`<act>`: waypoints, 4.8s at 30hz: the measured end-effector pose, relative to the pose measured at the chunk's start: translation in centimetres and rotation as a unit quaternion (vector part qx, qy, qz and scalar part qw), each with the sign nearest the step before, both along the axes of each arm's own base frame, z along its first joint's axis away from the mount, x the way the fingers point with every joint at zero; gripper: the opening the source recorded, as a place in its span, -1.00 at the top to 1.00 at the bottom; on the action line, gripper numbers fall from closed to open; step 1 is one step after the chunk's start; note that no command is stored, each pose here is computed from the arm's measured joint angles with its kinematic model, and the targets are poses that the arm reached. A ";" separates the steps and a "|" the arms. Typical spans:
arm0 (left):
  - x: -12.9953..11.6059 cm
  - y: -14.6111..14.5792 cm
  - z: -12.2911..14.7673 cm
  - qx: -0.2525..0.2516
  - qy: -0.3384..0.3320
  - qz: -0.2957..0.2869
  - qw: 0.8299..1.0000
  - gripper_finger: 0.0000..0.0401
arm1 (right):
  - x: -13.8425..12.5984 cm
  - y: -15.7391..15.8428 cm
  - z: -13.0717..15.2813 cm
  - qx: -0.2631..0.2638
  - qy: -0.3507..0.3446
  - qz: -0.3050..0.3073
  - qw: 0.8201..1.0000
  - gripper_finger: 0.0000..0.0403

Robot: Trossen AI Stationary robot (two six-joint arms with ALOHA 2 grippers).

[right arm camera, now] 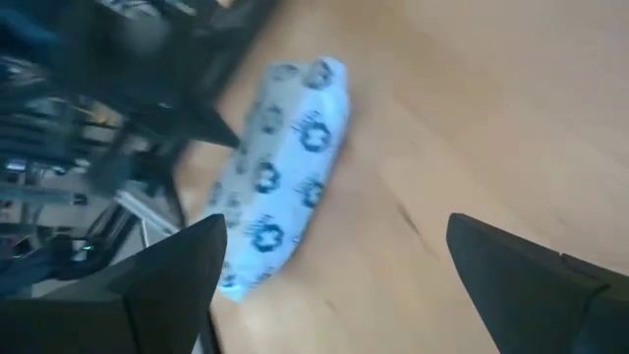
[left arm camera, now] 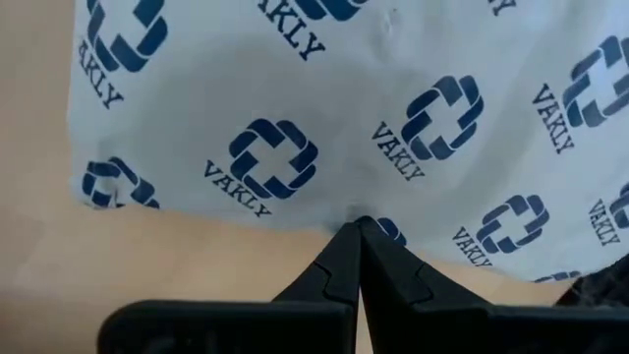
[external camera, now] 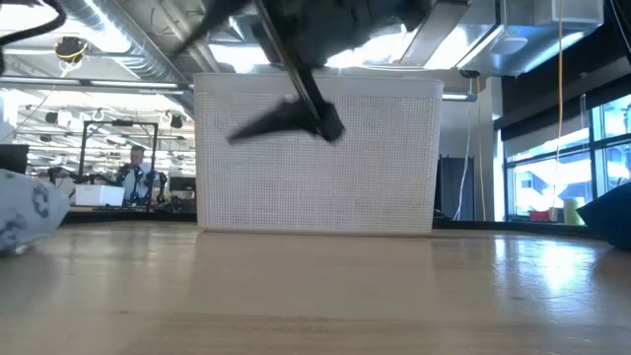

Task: Pick & place medical supplies in basket/bin
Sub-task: Put the white mailer bag into the white bin

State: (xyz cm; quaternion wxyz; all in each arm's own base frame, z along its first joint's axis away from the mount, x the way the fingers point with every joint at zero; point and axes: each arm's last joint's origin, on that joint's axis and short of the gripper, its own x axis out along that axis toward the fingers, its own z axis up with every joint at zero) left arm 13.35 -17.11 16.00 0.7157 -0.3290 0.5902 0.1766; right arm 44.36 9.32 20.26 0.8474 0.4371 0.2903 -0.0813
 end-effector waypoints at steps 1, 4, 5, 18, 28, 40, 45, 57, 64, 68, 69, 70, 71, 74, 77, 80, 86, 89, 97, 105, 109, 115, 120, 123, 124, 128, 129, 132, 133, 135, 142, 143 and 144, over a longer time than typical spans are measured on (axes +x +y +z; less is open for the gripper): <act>0.3 0.2 0.0 0.005 -0.004 -0.003 1.000 0.99 | -0.2 -0.1 -0.5 0.004 0.006 -0.005 1.000 -0.91; 1.3 0.8 0.0 0.021 -0.033 -0.012 0.999 0.99 | -0.7 -0.4 -1.7 0.013 0.012 -0.014 1.000 -0.91; 1.7 1.0 0.0 0.023 -0.042 -0.016 0.999 0.99 | -0.8 -0.4 -2.0 0.014 0.010 -0.015 1.000 -0.91; 6.9 5.0 -0.3 0.062 -0.111 -0.020 0.992 0.99 | -2.2 -0.8 -4.7 0.043 0.050 -0.051 0.997 -0.91; 11.0 5.8 -1.7 0.013 -0.182 -0.008 0.983 0.99 | -3.7 -1.2 -6.9 0.076 0.081 -0.093 0.989 -0.91; 13.0 6.3 -2.9 0.003 -0.221 0.012 0.975 0.99 | -3.6 -0.8 -6.8 0.112 0.073 -0.038 0.990 -0.75; 13.1 6.9 -3.5 0.013 -0.207 0.018 0.978 0.99 | -3.3 -0.6 -6.4 0.122 0.046 -0.009 0.991 -0.46; 12.6 7.1 -2.2 -0.010 -0.204 -0.011 0.979 0.88 | -3.1 -1.1 -5.8 0.098 0.028 0.018 0.995 0.16; 10.9 7.6 1.7 -0.037 -0.231 -0.027 0.972 0.62 | -3.7 -1.6 -2.7 0.065 -0.007 0.043 0.997 0.16; 9.6 8.0 5.0 -0.051 -0.299 -0.046 0.952 0.54 | -4.5 -2.0 1.0 0.027 -0.063 0.068 0.995 0.16; 9.3 8.2 5.9 -0.058 -0.320 -0.053 0.944 0.53 | -4.8 -2.1 2.0 0.009 -0.082 0.080 0.993 0.16; 8.9 8.3 6.8 -0.063 -0.344 -0.058 0.935 0.53 | -5.0 -2.2 3.2 -0.010 -0.103 0.091 0.990 0.16; 8.6 8.3 7.9 -0.070 -0.375 -0.065 0.922 0.53 | -5.4 -2.3 4.5 -0.028 -0.122 0.100 0.987 0.15; 7.5 8.6 11.0 -0.083 -0.471 -0.095 0.873 0.54 | -6.4 -2.9 8.4 -0.068 -0.168 0.104 0.978 0.13; 6.2 8.9 13.6 -0.070 -0.557 -0.134 0.817 0.56 | -7.7 -4.3 12.4 -0.127 -0.186 0.071 0.972 0.12; 4.9 9.5 15.5 -0.036 -0.621 -0.157 0.767 0.56 | -9.0 -6.1 16.0 -0.209 -0.176 0.042 0.961 0.11; 3.2 10.5 17.2 0.034 -0.667 -0.140 0.731 0.56 | -11.5 -11.3 23.1 -0.332 -0.130 0.018 0.934 0.11; 2.9 10.8 17.4 0.070 -0.672 -0.126 0.727 0.56 | -12.7 -14.6 25.6 -0.374 -0.104 -0.010 0.922 0.12; 3.0 11.3 16.8 0.151 -0.641 -0.091 0.747 0.56 | -14.7 -23.7 25.7 -0.405 -0.013 0.002 0.914 0.12; 3.0 11.7 16.5 0.183 -0.618 -0.039 0.763 0.56 | -12.7 -30.3 18.3 -0.337 0.058 0.161 0.926 0.12; 3.0 11.7 16.5 0.189 -0.616 -0.031 0.764 0.56 | -11.3 -31.8 14.4 -0.288 0.070 0.228 0.928 0.12; 3.0 11.9 16.5 0.205 -0.611 -0.012 0.765 0.56 | -9.9 -32.8 10.3 -0.259 0.099 0.283 0.918 0.12; 3.0 12.0 16.5 0.216 -0.606 0.002 0.765 0.56 | -10.0 -32.6 8.9 -0.227 0.105 0.327 0.911 0.12; 3.0 12.0 16.4 0.220 -0.603 0.005 0.767 0.56 | -10.0 -32.6 8.2 -0.211 0.117 0.342 0.908 0.12; 3.0 12.0 16.4 0.220 -0.603 0.005 0.767 0.56 | -9.9 -32.6 7.8 -0.204 0.122 0.348 0.907 0.12; 3.1 12.2 16.4 0.224 -0.599 0.008 0.768 0.56 | -9.6 -32.8 6.0 -0.174 0.142 0.360 0.906 0.09; 3.1 12.3 16.3 0.226 -0.598 0.009 0.769 0.56 | -9.4 -32.8 5.4 -0.165 0.147 0.363 0.905 0.08; 3.2 12.5 16.3 0.229 -0.597 0.014 0.769 0.56 | -9.0 -32.7 4.1 -0.144 0.158 0.372 0.904 0.05; 3.2 12.5 16.3 0.230 -0.596 0.015 0.769 0.56 | -8.9 -32.6 3.8 -0.138 0.162 0.375 0.902 0.05; 3.2 12.7 16.2 0.228 -0.593 0.021 0.772 0.56 | -8.6 -32.4 3.4 -0.139 0.169 0.379 0.899 0.03; 3.2 13.0 15.4 0.213 -0.565 0.039 0.797 0.56 | -7.8 -31.3 3.4 -0.149 0.172 0.391 0.892 -0.06; 3.2 13.0 15.3 0.210 -0.561 0.042 0.799 0.56 | -7.8 -31.3 3.4 -0.149 0.172 0.392 0.891 -0.07; 3.3 13.0 15.3 0.208 -0.559 0.045 0.801 0.56 | -7.7 -31.1 3.4 -0.151 0.173 0.393 0.890 -0.09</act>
